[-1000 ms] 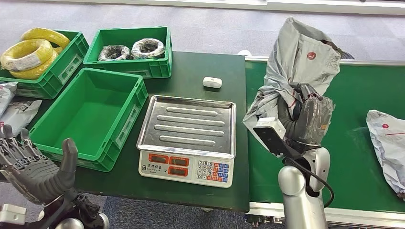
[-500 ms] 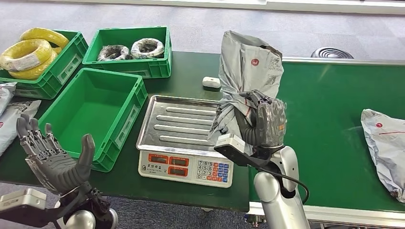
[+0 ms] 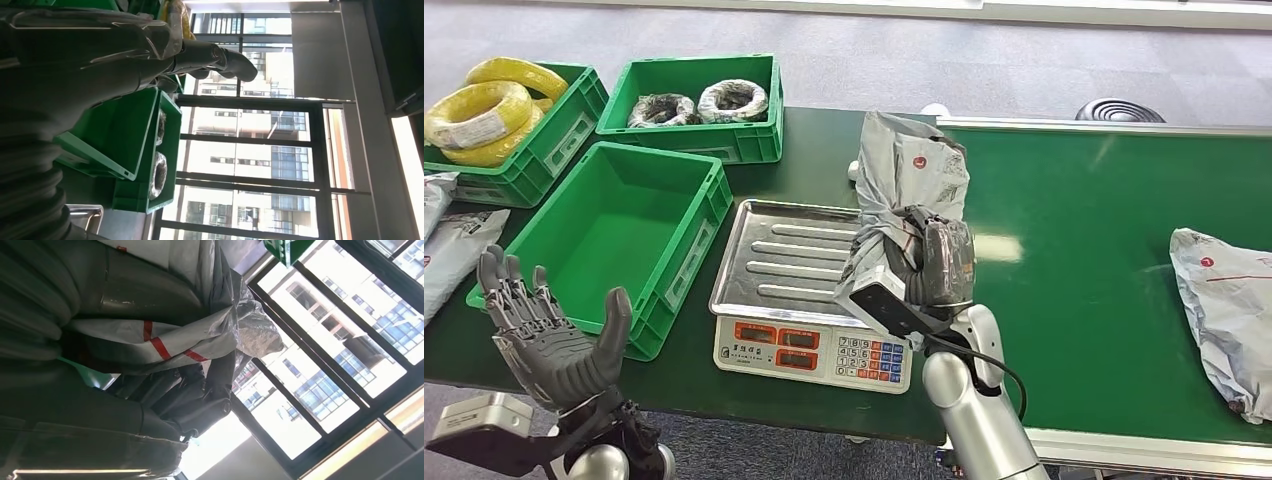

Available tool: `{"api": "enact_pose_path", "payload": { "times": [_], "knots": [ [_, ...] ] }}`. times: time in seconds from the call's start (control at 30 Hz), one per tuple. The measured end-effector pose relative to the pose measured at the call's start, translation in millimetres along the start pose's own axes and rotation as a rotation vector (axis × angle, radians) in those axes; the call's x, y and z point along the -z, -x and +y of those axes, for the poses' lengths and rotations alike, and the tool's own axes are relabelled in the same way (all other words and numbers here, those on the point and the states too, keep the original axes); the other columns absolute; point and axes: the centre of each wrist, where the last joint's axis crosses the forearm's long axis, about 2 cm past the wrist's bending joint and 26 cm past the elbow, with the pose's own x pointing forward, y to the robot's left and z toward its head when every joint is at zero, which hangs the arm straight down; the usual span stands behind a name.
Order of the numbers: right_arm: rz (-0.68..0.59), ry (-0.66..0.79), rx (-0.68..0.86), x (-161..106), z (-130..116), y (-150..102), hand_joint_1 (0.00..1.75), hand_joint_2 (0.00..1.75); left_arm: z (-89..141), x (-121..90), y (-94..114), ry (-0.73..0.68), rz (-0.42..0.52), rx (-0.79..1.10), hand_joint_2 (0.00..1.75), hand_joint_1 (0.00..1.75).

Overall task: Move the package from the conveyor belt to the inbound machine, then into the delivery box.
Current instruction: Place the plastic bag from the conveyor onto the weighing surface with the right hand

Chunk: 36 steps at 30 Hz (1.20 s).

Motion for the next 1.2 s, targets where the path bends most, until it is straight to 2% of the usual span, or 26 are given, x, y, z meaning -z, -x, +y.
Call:
{"api": "enact_pose_path", "payload": {
  "times": [0.53,0.83,0.87,0.97,1.0,1.2],
  "knots": [
    [0.056,-0.020,-0.009,-13,15,5,1.75,1.75,1,-4,-1,0.000,0.010,0.004,1.75,0.00],
    [0.163,0.041,-0.053,-48,27,11,1.75,1.75,2,-5,0,-0.004,0.020,0.002,1.75,0.00],
    [0.171,0.037,-0.052,-51,28,12,1.62,1.75,2,-6,0,-0.002,0.022,0.001,1.75,0.00],
    [0.189,0.032,-0.049,-56,29,13,0.31,1.75,3,-7,1,0.005,0.025,0.002,1.75,0.00],
    [0.193,0.032,-0.048,-58,29,13,0.00,1.75,3,-7,1,0.007,0.025,0.002,1.75,0.00],
    [0.213,0.034,-0.041,-62,29,14,0.00,1.75,1,-7,1,0.014,0.027,-0.008,1.75,0.00]
  ]
}}
